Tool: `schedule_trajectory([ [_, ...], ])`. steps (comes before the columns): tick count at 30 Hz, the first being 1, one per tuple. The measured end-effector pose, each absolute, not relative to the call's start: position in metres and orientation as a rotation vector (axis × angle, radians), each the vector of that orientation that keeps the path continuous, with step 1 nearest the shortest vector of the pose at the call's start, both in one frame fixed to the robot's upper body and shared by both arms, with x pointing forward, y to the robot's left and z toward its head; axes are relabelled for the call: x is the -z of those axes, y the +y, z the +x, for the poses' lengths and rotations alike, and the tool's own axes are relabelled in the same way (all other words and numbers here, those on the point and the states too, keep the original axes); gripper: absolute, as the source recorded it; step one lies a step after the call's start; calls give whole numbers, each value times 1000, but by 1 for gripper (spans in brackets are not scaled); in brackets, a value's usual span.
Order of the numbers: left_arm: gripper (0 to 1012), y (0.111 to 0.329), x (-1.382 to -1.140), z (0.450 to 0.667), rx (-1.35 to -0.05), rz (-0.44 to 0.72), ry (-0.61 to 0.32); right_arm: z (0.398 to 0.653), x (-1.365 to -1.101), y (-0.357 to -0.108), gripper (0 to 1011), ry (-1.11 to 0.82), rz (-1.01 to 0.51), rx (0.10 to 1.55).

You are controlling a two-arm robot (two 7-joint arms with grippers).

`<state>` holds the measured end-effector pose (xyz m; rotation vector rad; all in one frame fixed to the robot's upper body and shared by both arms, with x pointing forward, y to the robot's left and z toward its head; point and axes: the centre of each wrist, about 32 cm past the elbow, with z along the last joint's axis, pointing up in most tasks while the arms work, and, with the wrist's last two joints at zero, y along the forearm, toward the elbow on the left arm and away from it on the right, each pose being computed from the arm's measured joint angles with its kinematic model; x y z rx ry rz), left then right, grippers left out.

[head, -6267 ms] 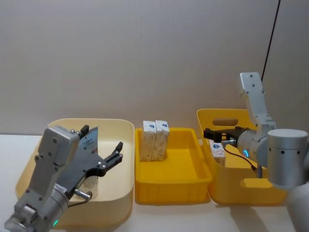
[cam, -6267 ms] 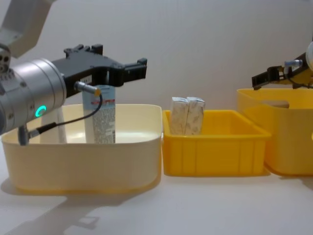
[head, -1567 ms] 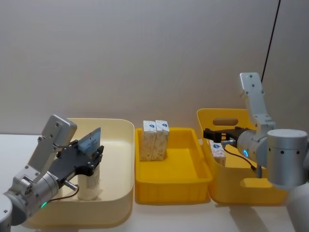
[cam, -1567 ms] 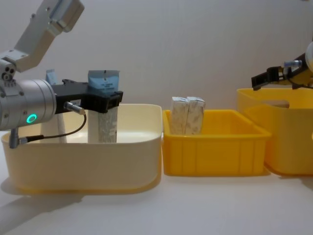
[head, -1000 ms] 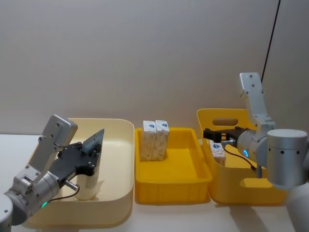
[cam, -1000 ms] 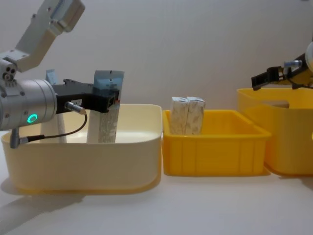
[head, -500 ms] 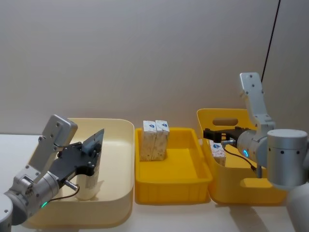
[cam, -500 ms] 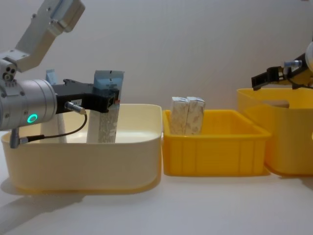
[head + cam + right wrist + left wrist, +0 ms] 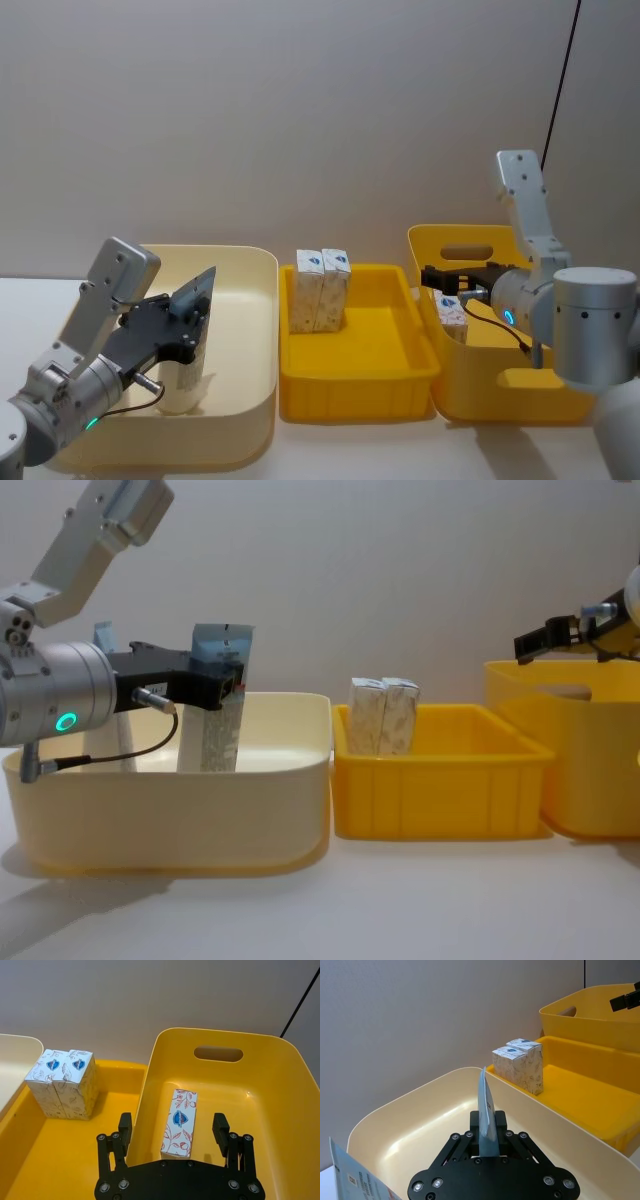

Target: Bimanual collaborative sorting of washing and personal care products

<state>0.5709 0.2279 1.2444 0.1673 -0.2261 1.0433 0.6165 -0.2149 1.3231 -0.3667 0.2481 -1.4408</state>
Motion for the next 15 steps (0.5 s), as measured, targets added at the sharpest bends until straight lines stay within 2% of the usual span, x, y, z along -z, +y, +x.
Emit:
schedule_trajectory([
  [15,170,228,-1244,571,-1043,167,-226,617,-1323,-215,1001,248,-367,1441],
])
